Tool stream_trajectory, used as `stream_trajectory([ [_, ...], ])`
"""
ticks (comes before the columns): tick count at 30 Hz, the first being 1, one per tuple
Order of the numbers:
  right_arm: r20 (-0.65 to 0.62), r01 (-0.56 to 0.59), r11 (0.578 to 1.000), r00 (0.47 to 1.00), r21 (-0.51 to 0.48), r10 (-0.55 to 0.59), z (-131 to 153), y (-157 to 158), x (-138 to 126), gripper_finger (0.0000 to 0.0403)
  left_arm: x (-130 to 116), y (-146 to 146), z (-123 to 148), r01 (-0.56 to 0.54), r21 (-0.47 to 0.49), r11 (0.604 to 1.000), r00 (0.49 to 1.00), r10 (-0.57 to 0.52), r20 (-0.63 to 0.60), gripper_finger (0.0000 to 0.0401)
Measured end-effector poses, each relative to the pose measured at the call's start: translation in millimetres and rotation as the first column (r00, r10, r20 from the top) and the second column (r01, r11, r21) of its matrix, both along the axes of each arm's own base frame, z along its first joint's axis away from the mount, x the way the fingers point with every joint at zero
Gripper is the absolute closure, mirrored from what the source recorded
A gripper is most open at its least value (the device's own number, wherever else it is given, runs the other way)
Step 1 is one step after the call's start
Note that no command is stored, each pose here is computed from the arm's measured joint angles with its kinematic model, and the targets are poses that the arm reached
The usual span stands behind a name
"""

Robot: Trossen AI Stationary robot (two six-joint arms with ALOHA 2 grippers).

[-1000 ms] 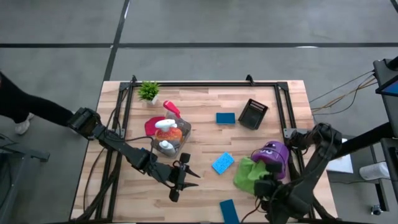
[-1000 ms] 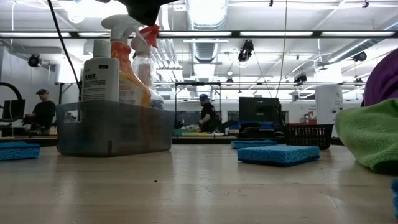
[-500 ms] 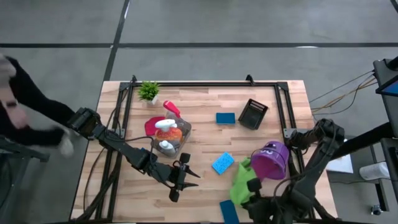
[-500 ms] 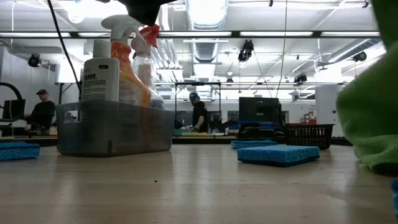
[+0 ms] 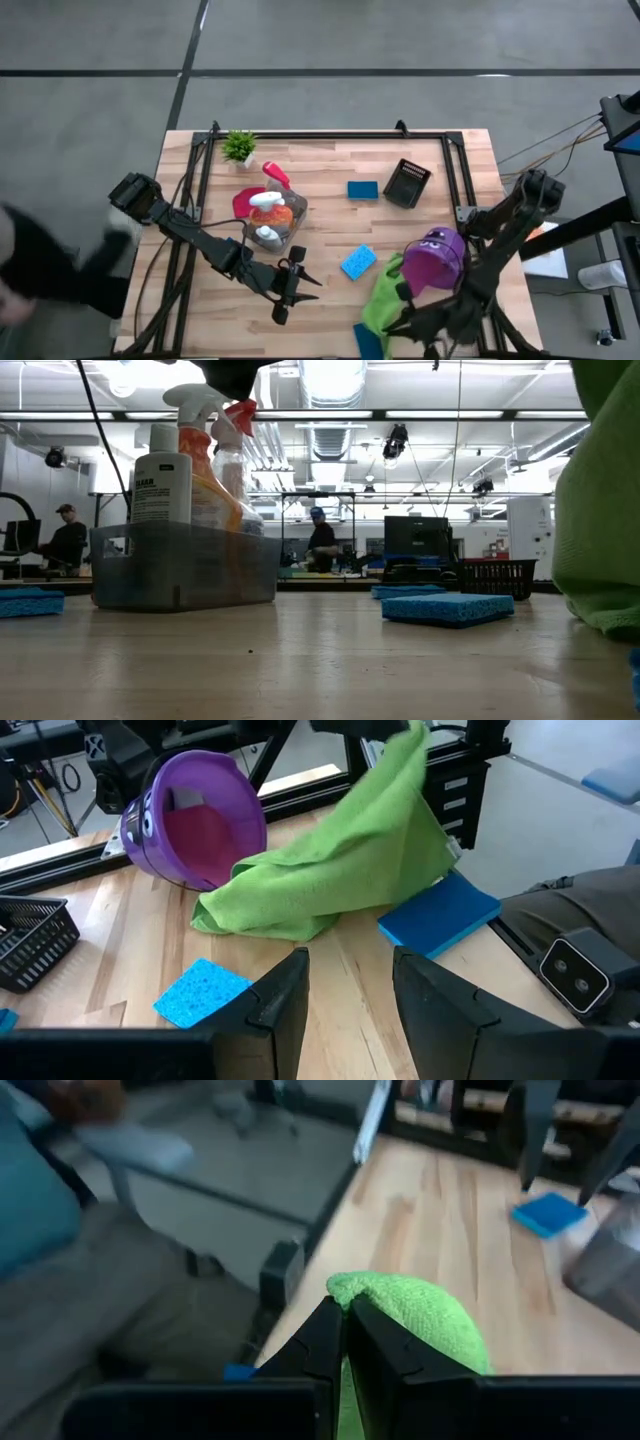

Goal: Pick & Place Kitchen Items
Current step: Put the green microfiber cloth into the purple bucket

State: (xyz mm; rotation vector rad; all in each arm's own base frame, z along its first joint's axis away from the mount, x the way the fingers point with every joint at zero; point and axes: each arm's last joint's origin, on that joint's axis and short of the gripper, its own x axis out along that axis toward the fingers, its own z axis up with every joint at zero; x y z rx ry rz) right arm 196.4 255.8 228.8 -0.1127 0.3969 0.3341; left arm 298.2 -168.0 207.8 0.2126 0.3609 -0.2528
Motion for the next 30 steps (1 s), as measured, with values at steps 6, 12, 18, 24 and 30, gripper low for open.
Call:
stream_trajectory([
  [6, 0.184, -0.097, 0.985, 0.980, 0.146, 0.069, -11.7, -35.5, -27.2, 0.0385, -0.1, -0.1, -0.1, 0.001, 0.001, 1.000, 1.000, -0.001, 0.000, 0.0254],
  [12, 0.238, -0.133, 0.969, 0.968, 0.209, 0.082, -9.1, -65.9, -51.7, 0.0385, -0.2, -0.1, -0.3, 0.001, 0.002, 1.000, 1.000, -0.001, -0.002, 0.0254],
  [18, 0.267, -0.172, 0.964, 0.957, 0.205, 0.114, 14.7, -80.0, -71.9, 0.0385, -0.3, 0.1, -0.7, -0.001, 0.005, 1.000, 1.000, 0.001, -0.006, 0.0254],
  [24, 0.154, -0.070, 0.991, 0.987, 0.118, 0.052, 42.3, -87.4, -87.4, 0.0385, -0.3, 0.2, -0.7, -0.003, 0.006, 1.000, 1.000, 0.003, -0.006, 0.0254],
  [30, 0.029, 0.026, 0.998, 0.999, 0.053, -0.027, 74.7, -86.5, -95.1, 0.0385, -0.3, 0.2, -0.7, -0.003, 0.006, 1.000, 1.000, 0.003, -0.006, 0.0254],
])
